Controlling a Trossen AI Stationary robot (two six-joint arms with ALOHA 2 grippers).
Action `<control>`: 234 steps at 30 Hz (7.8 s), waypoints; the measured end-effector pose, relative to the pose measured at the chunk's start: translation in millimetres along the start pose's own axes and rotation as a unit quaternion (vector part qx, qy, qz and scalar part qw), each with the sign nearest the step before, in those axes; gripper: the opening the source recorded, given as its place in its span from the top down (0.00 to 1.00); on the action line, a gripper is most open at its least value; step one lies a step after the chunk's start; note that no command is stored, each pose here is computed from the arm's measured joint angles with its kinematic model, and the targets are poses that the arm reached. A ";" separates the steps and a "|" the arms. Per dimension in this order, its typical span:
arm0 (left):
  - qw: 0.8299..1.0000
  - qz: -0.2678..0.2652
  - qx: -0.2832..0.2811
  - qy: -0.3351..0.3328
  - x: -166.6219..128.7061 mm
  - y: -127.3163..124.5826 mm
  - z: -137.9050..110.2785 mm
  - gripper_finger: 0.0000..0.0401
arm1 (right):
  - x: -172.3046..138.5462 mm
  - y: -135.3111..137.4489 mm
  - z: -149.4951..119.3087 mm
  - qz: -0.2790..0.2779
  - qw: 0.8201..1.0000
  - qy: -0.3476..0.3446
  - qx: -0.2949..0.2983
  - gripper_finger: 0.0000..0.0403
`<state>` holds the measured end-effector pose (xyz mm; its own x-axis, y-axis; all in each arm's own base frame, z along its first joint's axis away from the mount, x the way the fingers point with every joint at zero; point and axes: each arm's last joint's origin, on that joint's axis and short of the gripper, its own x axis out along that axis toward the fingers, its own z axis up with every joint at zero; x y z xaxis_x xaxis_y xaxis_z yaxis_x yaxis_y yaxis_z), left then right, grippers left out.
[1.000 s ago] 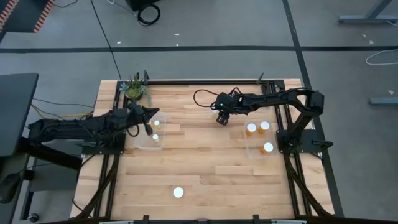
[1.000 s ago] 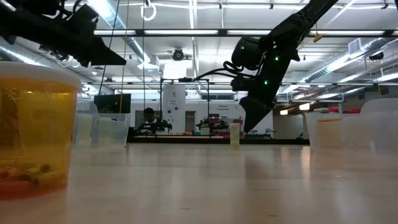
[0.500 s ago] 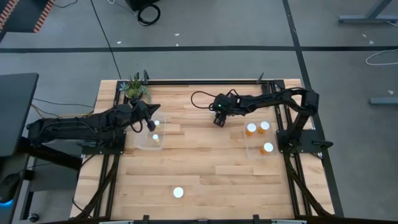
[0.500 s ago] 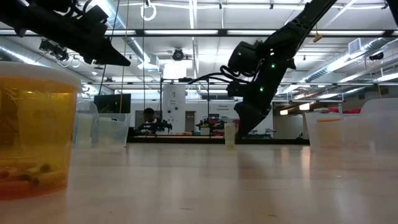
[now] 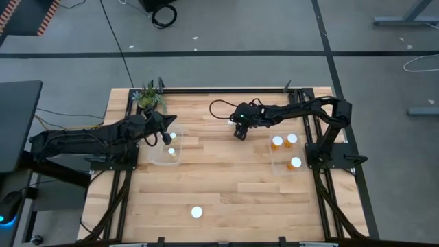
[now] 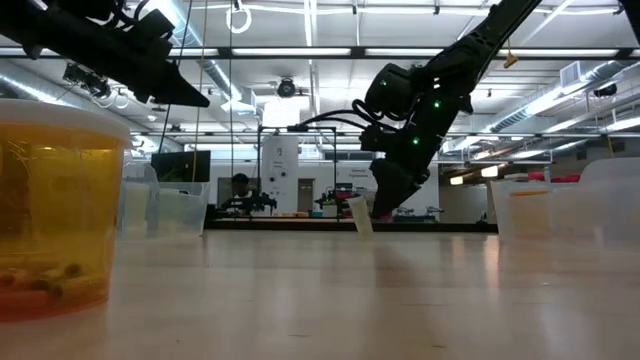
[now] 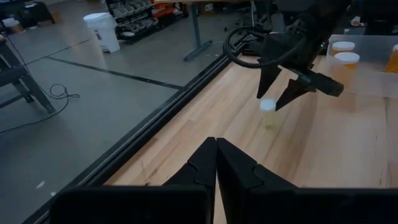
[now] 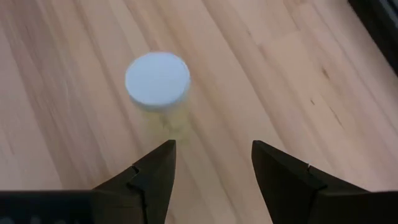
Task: Pick and place medicine bottles into bin by pill shape (circle, oval)
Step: Put the yellow pill bottle into the left transparent bin
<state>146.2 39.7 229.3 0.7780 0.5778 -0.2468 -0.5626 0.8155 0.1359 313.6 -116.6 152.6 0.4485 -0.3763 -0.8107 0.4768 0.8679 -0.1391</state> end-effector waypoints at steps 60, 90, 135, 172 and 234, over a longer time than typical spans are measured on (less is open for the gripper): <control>0.947 -0.238 0.022 0.215 262.1 -72.1 32.5 0.71 | -127.9 1.4 -69.6 0.017 0.985 -0.167 0.030 0.46; 0.950 -0.199 0.128 0.203 285.7 -91.5 7.2 0.46 | -131.9 20.8 -71.4 0.021 0.982 -0.186 0.017 0.46; 0.914 -0.012 -0.082 0.397 271.2 -75.1 9.1 0.41 | -133.2 20.9 -68.3 0.014 0.979 -0.202 0.002 0.46; 0.865 -0.102 0.178 0.457 253.0 -91.7 9.9 0.50 | -132.0 18.4 -64.9 0.061 0.974 -0.208 -0.071 0.46; 0.885 -0.189 0.231 0.356 237.5 -84.4 51.8 0.75 | -154.0 10.8 -61.8 0.047 0.973 -0.218 -0.058 0.46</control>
<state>393.0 109.7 208.9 0.4204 0.2271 -0.8785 0.0041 0.9677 0.2521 202.9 -29.3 240.8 0.7756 -0.3738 -0.5086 0.3411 0.9262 -0.1606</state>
